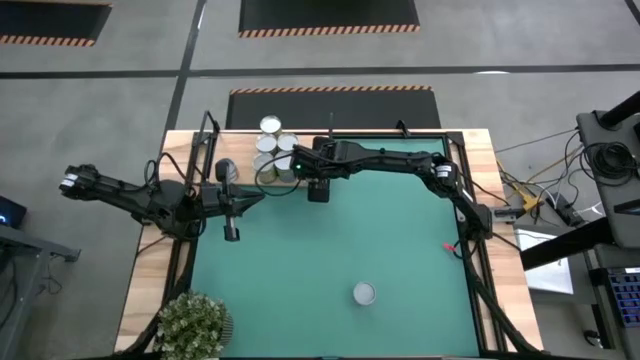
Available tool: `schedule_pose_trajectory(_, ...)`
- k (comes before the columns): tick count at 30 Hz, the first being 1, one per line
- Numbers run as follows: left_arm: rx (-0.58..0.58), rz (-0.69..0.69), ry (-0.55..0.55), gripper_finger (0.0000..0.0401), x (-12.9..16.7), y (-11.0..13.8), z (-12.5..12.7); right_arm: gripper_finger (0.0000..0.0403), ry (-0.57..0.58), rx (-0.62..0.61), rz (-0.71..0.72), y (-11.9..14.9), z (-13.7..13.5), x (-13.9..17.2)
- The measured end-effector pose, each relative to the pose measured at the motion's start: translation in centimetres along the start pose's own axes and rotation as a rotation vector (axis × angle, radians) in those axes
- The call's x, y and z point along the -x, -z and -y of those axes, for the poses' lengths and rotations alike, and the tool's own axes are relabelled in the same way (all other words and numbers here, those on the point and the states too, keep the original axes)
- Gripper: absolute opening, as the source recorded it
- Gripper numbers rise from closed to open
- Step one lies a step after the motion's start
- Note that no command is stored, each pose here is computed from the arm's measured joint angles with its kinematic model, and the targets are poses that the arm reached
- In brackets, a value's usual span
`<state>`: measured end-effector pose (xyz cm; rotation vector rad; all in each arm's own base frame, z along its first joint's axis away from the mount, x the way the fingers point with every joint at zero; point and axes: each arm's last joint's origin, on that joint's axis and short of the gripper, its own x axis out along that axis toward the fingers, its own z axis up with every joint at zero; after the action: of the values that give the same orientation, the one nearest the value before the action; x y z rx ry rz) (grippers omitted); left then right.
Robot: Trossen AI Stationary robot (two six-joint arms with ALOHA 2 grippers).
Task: Pick and place cans onto a shelf
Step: Put the canned mixed fruits on the shelf
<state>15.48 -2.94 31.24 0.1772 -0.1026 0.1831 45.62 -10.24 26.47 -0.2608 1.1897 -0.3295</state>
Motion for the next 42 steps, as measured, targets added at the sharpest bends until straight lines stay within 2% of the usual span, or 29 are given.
schedule_pose_trajectory(13, 0.000, 0.000, 0.000, 0.0000, 0.00, 0.00, 0.00, 0.0297, 0.001, -0.015, 0.002, -0.02, 0.01, 0.00)
schedule_pose_trajectory(25, 0.000, 0.001, 0.000, 0.0000, 0.01, -0.02, -0.01, 0.0356, 0.001, -0.025, 0.001, 0.00, 0.09, -0.03)
schedule_pose_trajectory(42, 0.001, 0.001, 0.000, 0.0000, 0.01, -0.02, -0.01, 0.0358, 0.005, 0.007, 0.014, -0.12, 0.14, -0.03)
